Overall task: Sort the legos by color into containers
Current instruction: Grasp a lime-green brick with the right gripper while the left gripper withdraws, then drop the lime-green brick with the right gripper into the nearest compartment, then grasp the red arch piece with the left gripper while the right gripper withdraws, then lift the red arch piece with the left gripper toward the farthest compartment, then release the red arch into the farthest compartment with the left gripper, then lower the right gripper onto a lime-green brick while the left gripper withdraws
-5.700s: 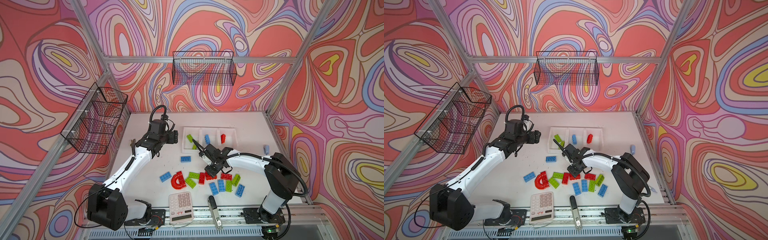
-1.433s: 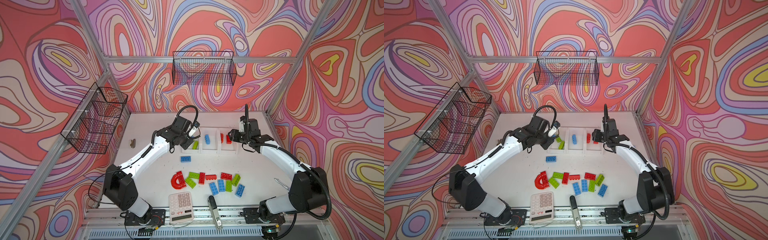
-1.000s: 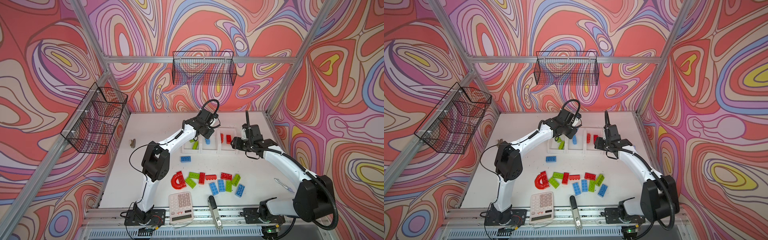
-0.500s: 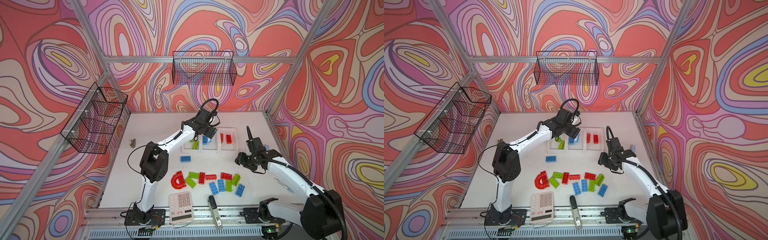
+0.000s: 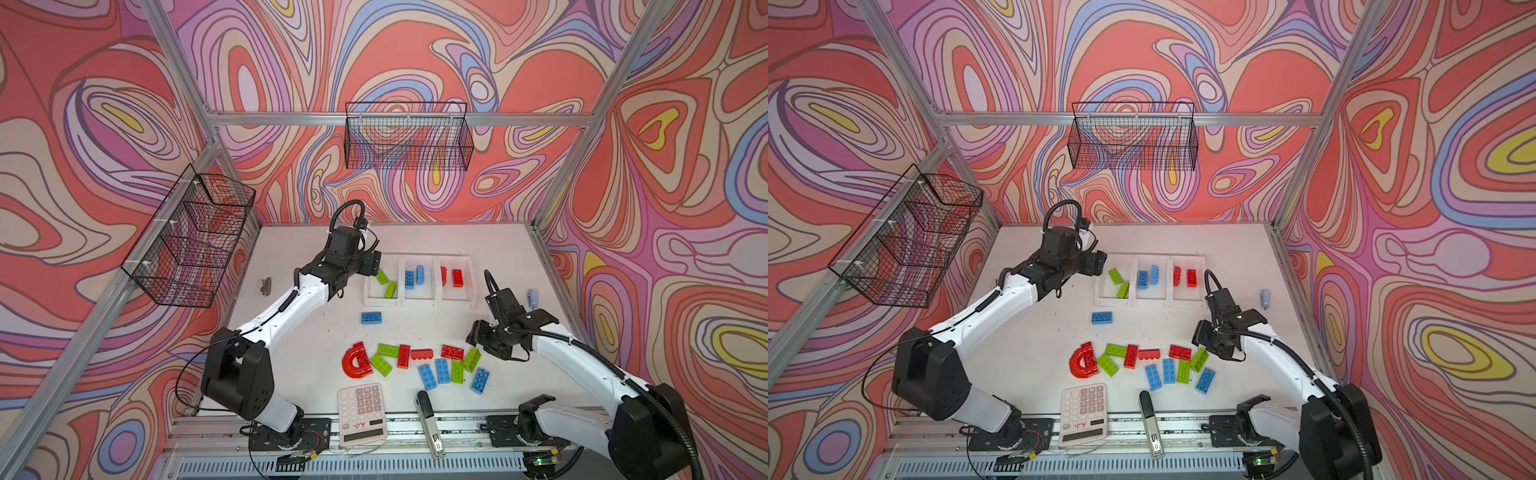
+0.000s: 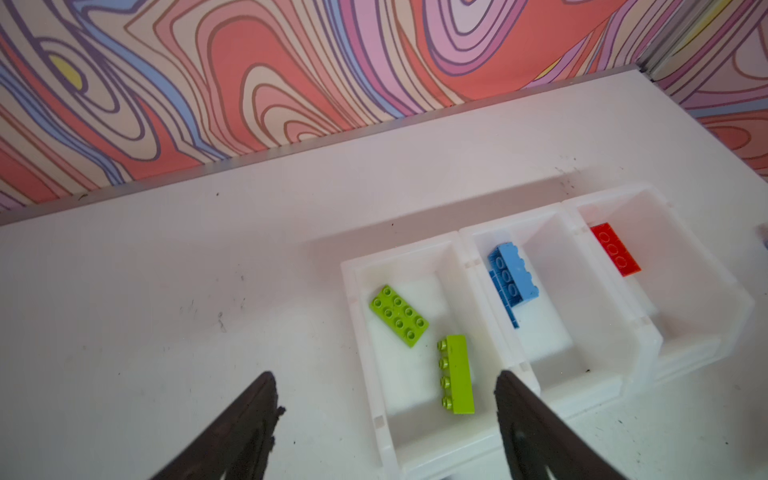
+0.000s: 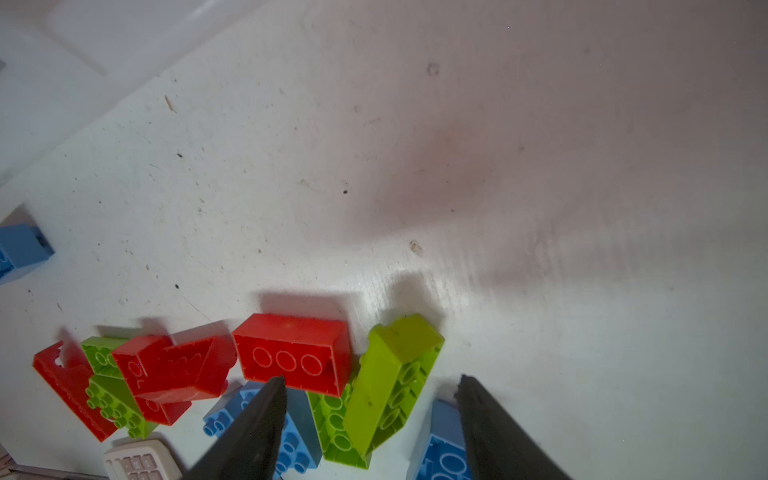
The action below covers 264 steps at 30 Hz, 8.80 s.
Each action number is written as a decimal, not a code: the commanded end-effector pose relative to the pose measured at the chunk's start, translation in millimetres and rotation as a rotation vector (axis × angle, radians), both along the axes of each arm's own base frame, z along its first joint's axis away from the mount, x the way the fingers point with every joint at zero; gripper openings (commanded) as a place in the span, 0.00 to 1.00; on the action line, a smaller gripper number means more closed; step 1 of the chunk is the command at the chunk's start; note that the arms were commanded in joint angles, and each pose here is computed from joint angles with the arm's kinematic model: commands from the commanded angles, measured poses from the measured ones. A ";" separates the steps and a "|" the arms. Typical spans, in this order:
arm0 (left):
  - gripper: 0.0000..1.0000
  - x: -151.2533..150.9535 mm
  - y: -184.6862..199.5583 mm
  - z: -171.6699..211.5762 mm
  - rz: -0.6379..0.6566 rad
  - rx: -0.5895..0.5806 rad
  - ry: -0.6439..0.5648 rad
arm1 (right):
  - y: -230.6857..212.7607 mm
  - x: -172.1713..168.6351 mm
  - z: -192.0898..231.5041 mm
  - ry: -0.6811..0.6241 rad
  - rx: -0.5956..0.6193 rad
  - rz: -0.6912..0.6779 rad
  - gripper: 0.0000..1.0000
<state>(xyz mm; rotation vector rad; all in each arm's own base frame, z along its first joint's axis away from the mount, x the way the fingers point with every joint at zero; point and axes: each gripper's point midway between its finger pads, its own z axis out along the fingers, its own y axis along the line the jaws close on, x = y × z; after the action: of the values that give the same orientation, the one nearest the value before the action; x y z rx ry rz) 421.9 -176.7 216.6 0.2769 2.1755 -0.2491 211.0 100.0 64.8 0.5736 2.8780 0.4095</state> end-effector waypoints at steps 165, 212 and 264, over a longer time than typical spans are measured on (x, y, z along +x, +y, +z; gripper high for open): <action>0.28 -0.5 -283.9 14.5 -0.406 -0.410 0.174 | -22.4 160.0 97.5 -0.509 0.021 -0.081 0.61; 1.00 -17.1 -35.4 64.7 0.055 -0.132 -0.192 | 114.9 36.7 94.6 -0.328 -0.080 0.743 0.65; 0.98 -115.8 155.4 -55.4 0.562 -0.168 0.119 | 254.9 14.4 -60.4 -0.255 -0.258 1.396 0.46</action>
<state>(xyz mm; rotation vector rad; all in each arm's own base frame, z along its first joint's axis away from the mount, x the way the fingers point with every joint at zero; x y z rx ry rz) 308.7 -22.7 167.9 -0.4325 2.2133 -0.1292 229.6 359.3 19.6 -1.4309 2.4985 0.2163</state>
